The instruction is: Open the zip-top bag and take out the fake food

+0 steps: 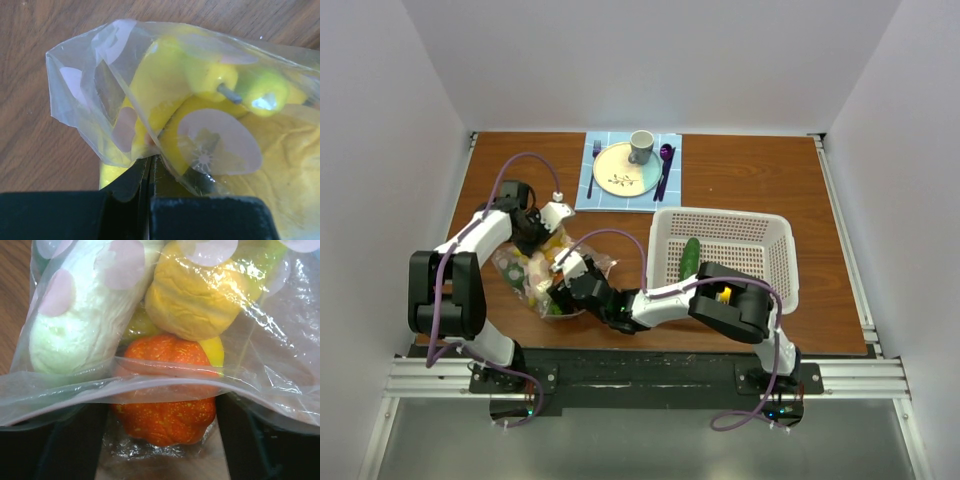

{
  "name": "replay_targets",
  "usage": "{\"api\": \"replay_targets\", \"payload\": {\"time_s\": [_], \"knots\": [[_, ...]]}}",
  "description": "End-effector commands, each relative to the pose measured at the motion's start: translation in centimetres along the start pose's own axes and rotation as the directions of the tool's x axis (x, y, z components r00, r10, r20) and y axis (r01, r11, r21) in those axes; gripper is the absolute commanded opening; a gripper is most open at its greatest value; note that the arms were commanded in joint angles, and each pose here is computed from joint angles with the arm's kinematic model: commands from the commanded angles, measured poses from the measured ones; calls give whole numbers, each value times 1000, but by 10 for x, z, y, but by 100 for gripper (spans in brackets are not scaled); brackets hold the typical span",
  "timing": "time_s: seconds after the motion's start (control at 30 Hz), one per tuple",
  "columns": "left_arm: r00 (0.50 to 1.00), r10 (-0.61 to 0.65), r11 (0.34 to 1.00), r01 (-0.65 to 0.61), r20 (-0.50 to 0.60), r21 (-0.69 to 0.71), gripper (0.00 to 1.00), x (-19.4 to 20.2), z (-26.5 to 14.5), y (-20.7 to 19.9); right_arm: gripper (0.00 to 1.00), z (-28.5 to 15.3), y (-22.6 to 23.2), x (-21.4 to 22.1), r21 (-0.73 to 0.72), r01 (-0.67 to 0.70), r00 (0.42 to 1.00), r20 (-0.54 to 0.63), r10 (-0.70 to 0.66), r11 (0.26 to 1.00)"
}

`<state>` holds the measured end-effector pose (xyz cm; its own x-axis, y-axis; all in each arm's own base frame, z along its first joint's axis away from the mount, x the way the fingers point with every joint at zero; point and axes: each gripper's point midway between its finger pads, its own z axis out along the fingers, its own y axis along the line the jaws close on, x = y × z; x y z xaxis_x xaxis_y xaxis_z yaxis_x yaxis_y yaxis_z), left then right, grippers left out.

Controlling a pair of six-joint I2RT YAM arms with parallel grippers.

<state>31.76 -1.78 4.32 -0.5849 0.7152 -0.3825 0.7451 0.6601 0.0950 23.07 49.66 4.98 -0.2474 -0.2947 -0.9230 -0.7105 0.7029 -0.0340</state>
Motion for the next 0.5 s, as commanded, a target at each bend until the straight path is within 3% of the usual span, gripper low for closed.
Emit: {"api": "replay_targets", "payload": {"time_s": [0.0,0.17,0.23,0.47], "knots": [[999,13,1000,-12,-53,23,0,16,7,-12,57,-15,1,1,-43,-69,998,10,69,997],[998,-31,998,28,-54,-61,0,16,7,12,40,-50,-11,-18,-53,-111,993,41,114,992],[997,-56,992,49,-50,-119,0,12,6,30,39,-66,-10,-33,-75,-135,988,60,140,988],[988,-155,954,147,-11,-262,0,12,-14,86,30,-116,-17,-26,-117,-153,988,-23,151,981]]}}
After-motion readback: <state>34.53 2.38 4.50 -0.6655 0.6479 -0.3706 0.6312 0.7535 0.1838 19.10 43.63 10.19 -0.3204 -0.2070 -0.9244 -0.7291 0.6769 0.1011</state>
